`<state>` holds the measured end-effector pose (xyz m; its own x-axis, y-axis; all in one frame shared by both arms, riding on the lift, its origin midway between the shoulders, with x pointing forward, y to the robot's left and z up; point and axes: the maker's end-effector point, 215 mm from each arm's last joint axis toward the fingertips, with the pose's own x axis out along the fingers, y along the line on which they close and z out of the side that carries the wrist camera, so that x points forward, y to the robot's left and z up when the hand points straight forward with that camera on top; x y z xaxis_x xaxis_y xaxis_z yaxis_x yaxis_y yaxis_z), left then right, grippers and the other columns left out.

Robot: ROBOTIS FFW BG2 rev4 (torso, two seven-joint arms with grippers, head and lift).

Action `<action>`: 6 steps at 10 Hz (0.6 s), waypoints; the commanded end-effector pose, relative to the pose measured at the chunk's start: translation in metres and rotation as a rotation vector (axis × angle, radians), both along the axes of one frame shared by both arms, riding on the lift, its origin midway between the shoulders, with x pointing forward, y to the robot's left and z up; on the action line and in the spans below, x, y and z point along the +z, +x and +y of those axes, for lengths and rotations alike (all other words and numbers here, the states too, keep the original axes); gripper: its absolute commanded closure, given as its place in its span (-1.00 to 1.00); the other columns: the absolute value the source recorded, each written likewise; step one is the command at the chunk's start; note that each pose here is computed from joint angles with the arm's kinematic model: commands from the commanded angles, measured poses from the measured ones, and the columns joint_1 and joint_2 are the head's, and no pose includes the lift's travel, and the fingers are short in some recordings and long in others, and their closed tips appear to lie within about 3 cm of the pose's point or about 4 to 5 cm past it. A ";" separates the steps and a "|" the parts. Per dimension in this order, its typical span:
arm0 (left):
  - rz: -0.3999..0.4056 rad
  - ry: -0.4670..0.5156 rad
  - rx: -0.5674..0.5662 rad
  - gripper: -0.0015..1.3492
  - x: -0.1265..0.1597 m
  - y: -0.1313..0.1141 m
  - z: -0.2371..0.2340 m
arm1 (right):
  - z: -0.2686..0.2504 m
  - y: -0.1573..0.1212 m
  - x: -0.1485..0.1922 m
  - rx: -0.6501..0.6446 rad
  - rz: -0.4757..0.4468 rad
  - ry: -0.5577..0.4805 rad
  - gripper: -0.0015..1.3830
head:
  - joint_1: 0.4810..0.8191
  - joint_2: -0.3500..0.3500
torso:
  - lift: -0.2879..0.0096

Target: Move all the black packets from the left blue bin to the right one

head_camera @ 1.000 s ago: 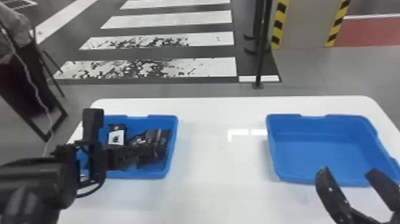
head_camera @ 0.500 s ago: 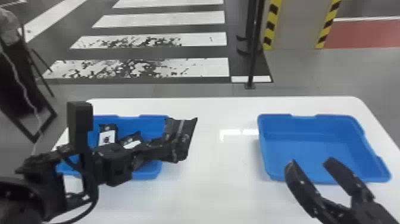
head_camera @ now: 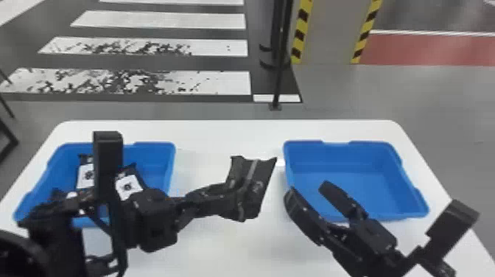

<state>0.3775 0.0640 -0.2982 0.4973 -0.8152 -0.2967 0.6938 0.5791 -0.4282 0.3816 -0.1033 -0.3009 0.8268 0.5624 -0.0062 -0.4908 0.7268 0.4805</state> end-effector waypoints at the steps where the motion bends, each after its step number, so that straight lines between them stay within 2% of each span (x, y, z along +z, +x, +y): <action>1: 0.024 -0.019 -0.061 0.79 -0.003 -0.014 -0.024 | 0.004 0.007 -0.007 0.021 0.016 0.008 -0.87 | 0.27 -0.14 | -0.01; 3: 0.052 -0.040 -0.115 0.79 -0.008 -0.028 -0.046 | 0.007 0.016 0.005 0.041 -0.017 0.020 -0.83 | 0.27 -0.27 | -0.01; 4: 0.059 -0.043 -0.122 0.79 -0.010 -0.029 -0.049 | 0.010 0.016 0.010 0.051 -0.026 0.032 -0.73 | 0.27 -0.32 | -0.01; 5: 0.057 -0.046 -0.122 0.79 -0.009 -0.028 -0.049 | 0.017 0.012 0.003 0.076 0.005 0.045 -0.27 | 0.27 -0.34 | -0.01; 6: 0.047 -0.047 -0.118 0.79 -0.006 -0.026 -0.048 | 0.022 0.009 -0.003 0.091 0.032 0.078 0.29 | 0.27 -0.33 | -0.01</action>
